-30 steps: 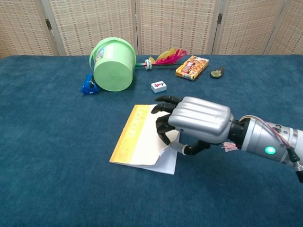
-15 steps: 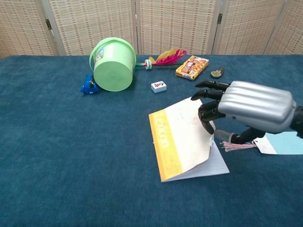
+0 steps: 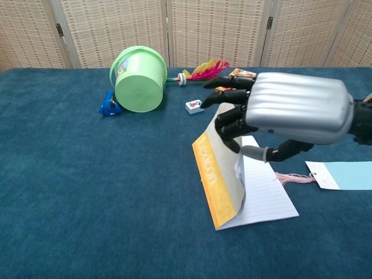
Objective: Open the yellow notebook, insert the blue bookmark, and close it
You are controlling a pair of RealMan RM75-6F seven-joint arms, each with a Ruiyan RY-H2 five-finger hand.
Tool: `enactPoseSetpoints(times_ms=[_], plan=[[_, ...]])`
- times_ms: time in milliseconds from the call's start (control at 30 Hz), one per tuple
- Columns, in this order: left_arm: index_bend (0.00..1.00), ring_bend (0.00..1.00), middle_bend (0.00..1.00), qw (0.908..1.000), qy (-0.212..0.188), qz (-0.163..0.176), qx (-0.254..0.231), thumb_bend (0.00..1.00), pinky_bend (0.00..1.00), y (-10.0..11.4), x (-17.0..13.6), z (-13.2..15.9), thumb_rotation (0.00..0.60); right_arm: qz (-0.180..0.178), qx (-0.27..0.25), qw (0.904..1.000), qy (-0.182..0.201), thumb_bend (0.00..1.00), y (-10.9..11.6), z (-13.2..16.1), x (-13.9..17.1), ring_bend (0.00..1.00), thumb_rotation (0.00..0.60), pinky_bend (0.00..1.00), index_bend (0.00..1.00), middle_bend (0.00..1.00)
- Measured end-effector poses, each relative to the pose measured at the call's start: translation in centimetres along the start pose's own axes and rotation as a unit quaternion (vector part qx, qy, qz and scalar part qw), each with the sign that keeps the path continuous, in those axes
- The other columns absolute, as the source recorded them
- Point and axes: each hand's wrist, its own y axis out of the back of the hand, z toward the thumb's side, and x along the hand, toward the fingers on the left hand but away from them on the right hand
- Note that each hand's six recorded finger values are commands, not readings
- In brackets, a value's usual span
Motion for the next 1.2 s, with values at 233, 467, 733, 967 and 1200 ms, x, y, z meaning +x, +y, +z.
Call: enactPoseSetpoints(times_ms=[233, 467, 733, 967, 1200], plan=[[0.18, 0.17, 0.09, 1.0000, 0.005, -0.006, -0.004, 0.29, 0.23, 0.1, -0.6, -0.3, 0.600, -0.020, 0.007, 0.9979, 0.062, 0.44, 0.6, 2.1, -4.2, 0.16, 0.600, 0.03, 0.76, 0.44], [0.18, 0.17, 0.08, 0.9999, 0.012, -0.011, -0.006, 0.29, 0.23, 0.1, -1.1, -0.9, 0.600, -0.030, -0.012, 0.9956, 0.088, 0.44, 0.3, 3.7, -7.8, 0.16, 0.600, 0.03, 0.76, 0.44], [0.18, 0.17, 0.08, 0.9998, 0.014, -0.014, -0.005, 0.29, 0.23, 0.0, -1.3, -1.1, 0.600, -0.031, -0.048, 0.9940, 0.094, 0.38, -0.5, 5.3, -11.8, 0.16, 0.600, 0.03, 0.76, 0.42], [0.18, 0.17, 0.08, 0.9997, 0.017, -0.016, -0.004, 0.29, 0.23, -0.1, -1.2, -1.3, 0.600, -0.009, -0.062, 0.9956, 0.070, 0.19, -1.7, 5.7, -14.3, 0.04, 0.600, 0.00, 0.25, 0.20], [0.18, 0.17, 0.08, 0.9997, 0.017, -0.015, -0.004, 0.29, 0.22, -0.2, -0.9, -1.5, 0.600, -0.015, -0.067, 0.9970, 0.034, 0.08, -1.0, 5.5, -14.9, 0.00, 0.600, 0.00, 0.00, 0.00]])
